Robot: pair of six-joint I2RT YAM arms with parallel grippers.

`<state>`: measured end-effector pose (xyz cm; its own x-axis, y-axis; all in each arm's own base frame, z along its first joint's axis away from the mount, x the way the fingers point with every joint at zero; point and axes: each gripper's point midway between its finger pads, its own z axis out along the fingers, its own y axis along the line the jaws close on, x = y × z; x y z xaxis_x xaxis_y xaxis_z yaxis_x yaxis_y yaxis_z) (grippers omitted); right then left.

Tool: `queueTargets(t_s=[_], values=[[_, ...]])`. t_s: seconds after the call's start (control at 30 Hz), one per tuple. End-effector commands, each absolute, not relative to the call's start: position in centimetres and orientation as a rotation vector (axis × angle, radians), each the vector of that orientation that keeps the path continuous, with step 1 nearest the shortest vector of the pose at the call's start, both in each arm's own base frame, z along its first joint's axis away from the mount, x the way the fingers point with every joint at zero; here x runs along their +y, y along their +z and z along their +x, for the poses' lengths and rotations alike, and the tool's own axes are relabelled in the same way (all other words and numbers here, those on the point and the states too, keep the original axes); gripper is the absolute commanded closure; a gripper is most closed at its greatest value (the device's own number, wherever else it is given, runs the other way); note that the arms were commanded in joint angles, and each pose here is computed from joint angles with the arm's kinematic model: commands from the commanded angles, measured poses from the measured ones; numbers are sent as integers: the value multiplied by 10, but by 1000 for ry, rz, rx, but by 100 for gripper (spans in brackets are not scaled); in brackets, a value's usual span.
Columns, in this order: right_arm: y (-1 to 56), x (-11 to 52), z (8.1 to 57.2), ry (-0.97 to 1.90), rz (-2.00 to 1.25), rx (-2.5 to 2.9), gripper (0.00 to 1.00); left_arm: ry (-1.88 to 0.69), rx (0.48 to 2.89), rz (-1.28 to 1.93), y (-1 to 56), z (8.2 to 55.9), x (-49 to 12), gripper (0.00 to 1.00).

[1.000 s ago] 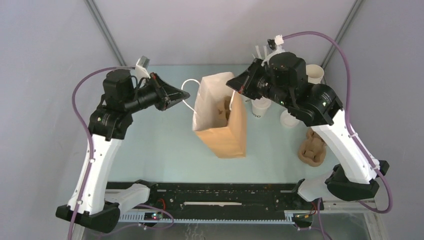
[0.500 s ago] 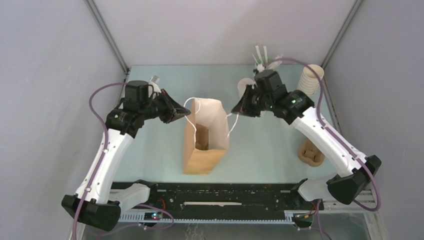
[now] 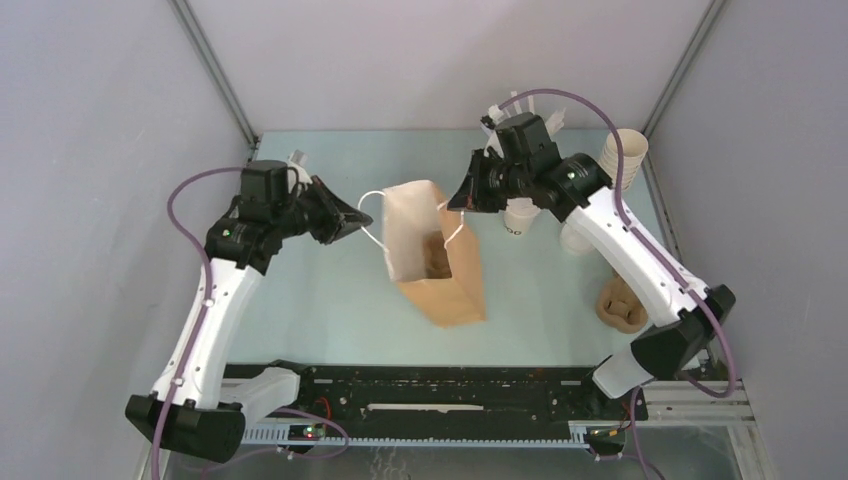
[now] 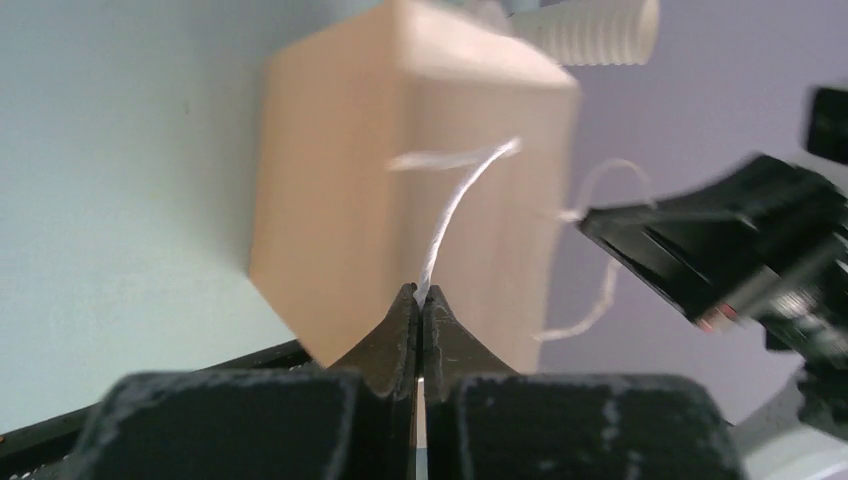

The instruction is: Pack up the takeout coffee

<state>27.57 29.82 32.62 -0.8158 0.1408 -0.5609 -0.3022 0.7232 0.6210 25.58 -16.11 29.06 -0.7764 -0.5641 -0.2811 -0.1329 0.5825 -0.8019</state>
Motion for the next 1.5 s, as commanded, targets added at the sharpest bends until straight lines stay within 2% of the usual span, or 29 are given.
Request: queueTargets(t_s=[0.0, 0.07, 0.13, 0.2, 0.27, 0.33, 0.43, 0.53, 0.63, 0.77, 0.83, 0.9, 1.0, 1.07, 1.2, 1.3, 1.47], values=[[404, 296, 246, 1070, -313, 2173, 100, -1175, 2081, -420, 377, 248, -162, 100], [418, 304, 239, 1114, -331, 2116, 100, -1131, 2154, -477, 343, 250, -158, 100], [400, 311, 244, 1164, -305, 2128, 100, -1058, 2310, -636, 284, 247, -148, 100], [376, 311, 256, 1202, -280, 2169, 100, -1079, 2355, -640, 263, 247, -149, 100], [373, 307, 262, 1192, -307, 2180, 100, -1079, 2277, -574, 292, 251, -148, 100], [405, 303, 260, 1169, -354, 2134, 100, -1112, 2148, -487, 353, 250, -148, 100], [461, 305, 242, 1290, -397, 2045, 100, -1186, 2010, -387, 436, 239, -153, 100], [476, 306, 226, 1403, -362, 2067, 100, -1248, 1972, -381, 461, 231, -156, 100], [433, 308, 226, 1438, -266, 2166, 100, -1245, 2052, -460, 422, 234, -156, 100], [323, 301, 256, 1414, -77, 2262, 100, -1151, 2221, -625, 304, 249, -148, 100], [293, 296, 264, 1395, -13, 2357, 100, -1073, 2320, -700, 261, 246, -138, 100], [323, 299, 266, 1433, -55, 2333, 100, -1080, 2255, -597, 302, 249, -139, 100], [404, 302, 258, 1391, -185, 2185, 100, -1105, 2084, -438, 401, 246, -139, 100], [450, 302, 250, 1435, -220, 2112, 100, -1203, 2021, -395, 445, 245, -148, 100], [488, 300, 232, 1545, -223, 2039, 100, -1325, 1947, -411, 470, 242, -157, 100], [451, 294, 236, 1564, -140, 2116, 100, -1299, 2028, -485, 424, 244, -155, 100], [329, 277, 258, 1508, 19, 2270, 100, -1215, 2247, -662, 280, 249, -151, 100]])
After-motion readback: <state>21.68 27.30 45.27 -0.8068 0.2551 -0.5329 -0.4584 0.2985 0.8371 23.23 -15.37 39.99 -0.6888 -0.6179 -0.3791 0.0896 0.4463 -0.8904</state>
